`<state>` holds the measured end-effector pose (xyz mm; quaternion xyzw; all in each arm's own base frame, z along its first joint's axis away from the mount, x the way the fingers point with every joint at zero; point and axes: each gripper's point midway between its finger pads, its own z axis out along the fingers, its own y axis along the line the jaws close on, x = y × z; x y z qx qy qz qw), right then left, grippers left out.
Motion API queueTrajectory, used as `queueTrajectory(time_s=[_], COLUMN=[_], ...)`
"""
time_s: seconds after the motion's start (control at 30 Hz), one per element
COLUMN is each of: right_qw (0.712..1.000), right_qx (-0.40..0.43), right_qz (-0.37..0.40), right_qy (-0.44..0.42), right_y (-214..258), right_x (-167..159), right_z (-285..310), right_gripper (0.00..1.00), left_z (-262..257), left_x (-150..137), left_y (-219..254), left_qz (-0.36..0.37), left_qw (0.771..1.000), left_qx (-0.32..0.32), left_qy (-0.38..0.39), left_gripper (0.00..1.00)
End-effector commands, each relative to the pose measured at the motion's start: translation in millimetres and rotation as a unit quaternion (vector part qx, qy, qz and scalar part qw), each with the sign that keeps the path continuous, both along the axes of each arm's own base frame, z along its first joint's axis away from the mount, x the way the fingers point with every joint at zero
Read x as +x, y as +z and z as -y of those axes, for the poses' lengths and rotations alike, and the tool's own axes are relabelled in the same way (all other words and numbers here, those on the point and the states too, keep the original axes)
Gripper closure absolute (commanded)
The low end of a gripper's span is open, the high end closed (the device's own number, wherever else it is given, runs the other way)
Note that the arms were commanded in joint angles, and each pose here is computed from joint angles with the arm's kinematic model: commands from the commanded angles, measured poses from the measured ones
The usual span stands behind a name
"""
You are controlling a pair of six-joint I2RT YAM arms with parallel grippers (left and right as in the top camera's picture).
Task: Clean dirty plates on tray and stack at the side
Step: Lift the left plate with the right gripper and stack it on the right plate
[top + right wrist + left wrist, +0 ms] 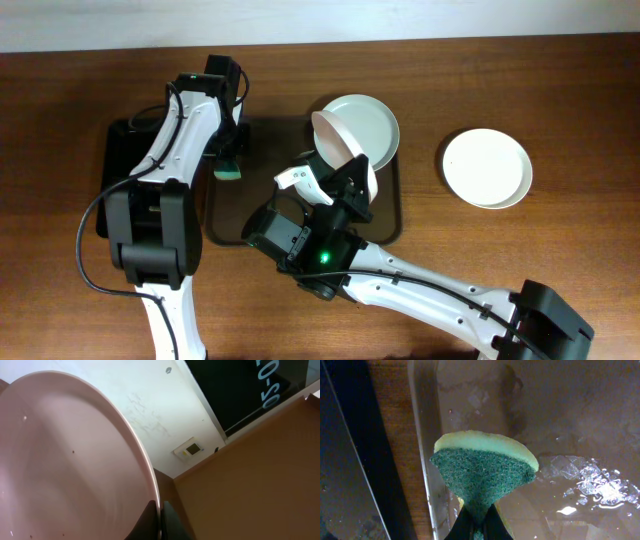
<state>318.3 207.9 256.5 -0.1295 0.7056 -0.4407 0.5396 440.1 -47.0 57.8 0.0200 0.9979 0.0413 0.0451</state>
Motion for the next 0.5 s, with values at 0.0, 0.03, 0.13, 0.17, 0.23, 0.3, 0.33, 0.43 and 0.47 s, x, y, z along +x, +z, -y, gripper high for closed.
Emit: queueTrajectory(time_s=[0.0,0.03,0.13,0.17,0.23,0.3,0.33,0.43,0.47], right_qw=[0.990,0.987,0.987,0.983,0.983,0.980,0.979,0.949,0.920], right_qx=[0.093,0.111,0.118,0.119,0.139,0.136,0.147,0.273,0.344], right_qz=[-0.075,-0.087,-0.079,-0.108,-0.107,-0.137,-0.134,-0.155,-0.184], right_qy=[0.070,0.078,0.072,0.085,0.059,0.048,0.036,-0.022,-0.027], right_y=[-35.6,-42.0,-40.6,-50.2,-55.6,-66.0,-67.2,-75.2,-74.8], right_x=[5.0,4.5,4.2,2.1,3.6,2.2,2.9,7.7,11.3], right_z=[-27.7,-31.1,-29.1,-32.8,-18.2,-7.4,-1.0,33.4,42.6], right_gripper=[0.96,0.96,0.96,0.96,0.96,0.96,0.96,0.96,0.96], left_z=[0.1,0.0,0.1,0.1,0.1,0.1,0.1,0.2,0.2], left_x=[5.5,5.4,5.4,5.4,5.3,5.7,5.8,6.1,6.1], left_y=[13.1,13.1,13.1,13.1,13.1,13.2,13.2,13.2,13.2], left_qz=[0.019,0.019,0.019,0.019,0.019,0.019,0.020,0.020,0.020], left_qw=[1.000,1.000,1.000,1.000,1.000,1.000,1.000,1.000,1.000], left_qx=[-0.003,-0.003,-0.003,-0.003,-0.003,-0.003,-0.003,-0.003,-0.003], left_qy=[0.004,0.004,0.004,0.004,0.004,0.004,0.004,0.004,0.004], left_gripper=[0.99,0.99,0.99,0.99,0.99,0.99,0.99,0.99,0.99])
